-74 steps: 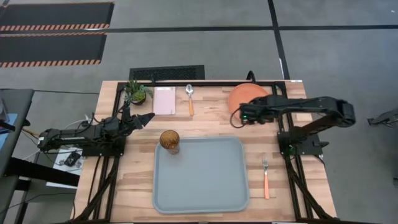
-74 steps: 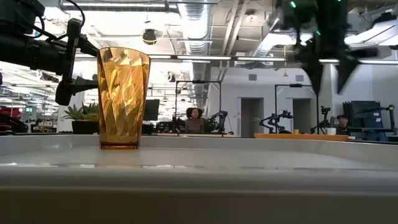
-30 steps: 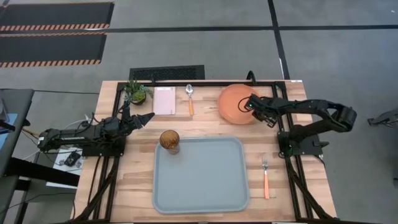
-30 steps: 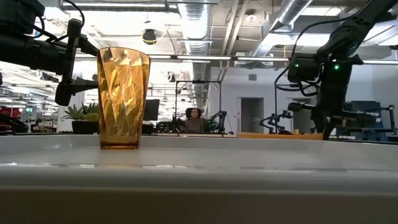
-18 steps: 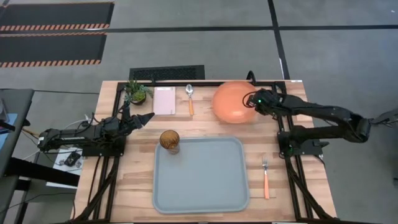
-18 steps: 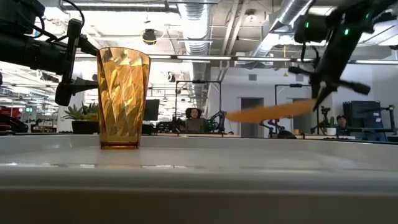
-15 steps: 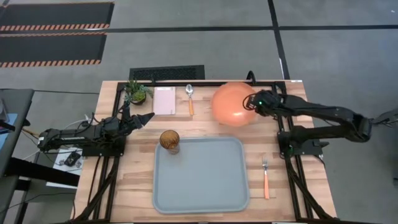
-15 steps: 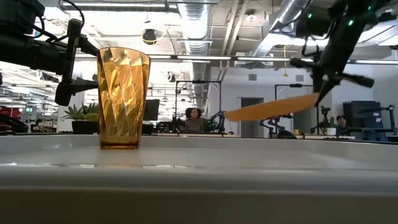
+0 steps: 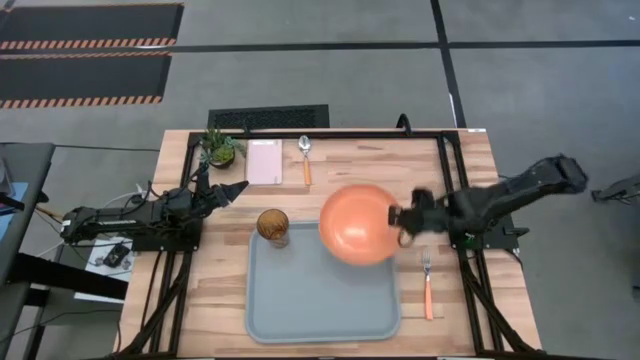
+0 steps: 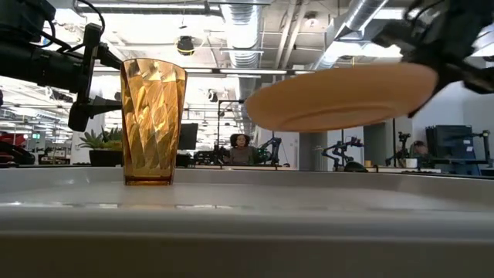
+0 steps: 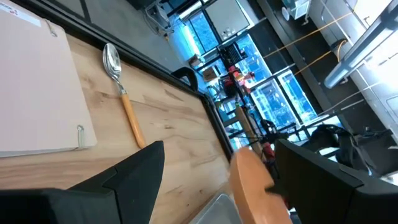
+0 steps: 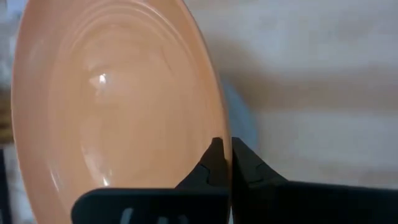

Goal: Pick and place plate/cup/fork/spoon on tray
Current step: Put the orange plate on the gray tray

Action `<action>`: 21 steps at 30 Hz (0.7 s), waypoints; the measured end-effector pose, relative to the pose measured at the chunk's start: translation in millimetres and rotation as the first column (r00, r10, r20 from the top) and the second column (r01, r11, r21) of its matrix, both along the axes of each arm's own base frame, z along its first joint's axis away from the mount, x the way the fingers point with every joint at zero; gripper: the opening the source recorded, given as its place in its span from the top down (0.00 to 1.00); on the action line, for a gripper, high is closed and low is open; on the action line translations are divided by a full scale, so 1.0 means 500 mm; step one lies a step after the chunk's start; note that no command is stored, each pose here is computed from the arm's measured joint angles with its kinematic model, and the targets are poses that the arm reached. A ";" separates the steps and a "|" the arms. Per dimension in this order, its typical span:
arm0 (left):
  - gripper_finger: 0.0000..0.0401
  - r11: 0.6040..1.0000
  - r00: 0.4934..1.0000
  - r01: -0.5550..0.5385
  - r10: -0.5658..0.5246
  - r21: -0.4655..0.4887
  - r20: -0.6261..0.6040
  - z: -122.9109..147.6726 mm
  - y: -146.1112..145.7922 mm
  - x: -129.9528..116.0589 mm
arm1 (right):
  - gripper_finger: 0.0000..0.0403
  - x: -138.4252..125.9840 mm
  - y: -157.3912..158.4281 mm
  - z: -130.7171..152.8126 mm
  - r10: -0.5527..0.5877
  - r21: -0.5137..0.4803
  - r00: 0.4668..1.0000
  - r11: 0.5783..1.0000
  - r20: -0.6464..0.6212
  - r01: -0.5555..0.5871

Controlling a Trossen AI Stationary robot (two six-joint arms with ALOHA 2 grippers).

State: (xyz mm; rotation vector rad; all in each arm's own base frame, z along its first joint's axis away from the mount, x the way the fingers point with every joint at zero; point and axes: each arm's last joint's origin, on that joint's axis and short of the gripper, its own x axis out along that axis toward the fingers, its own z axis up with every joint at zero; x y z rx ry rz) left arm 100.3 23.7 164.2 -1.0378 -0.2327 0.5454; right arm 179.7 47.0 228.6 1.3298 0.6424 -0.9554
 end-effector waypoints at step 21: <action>0.28 1.000 1.000 0.001 -0.001 0.013 -0.008 0.000 0.000 0.000 | 0.99 0.205 0.210 -0.094 0.367 -0.078 0.926 0.924 -0.084 -0.374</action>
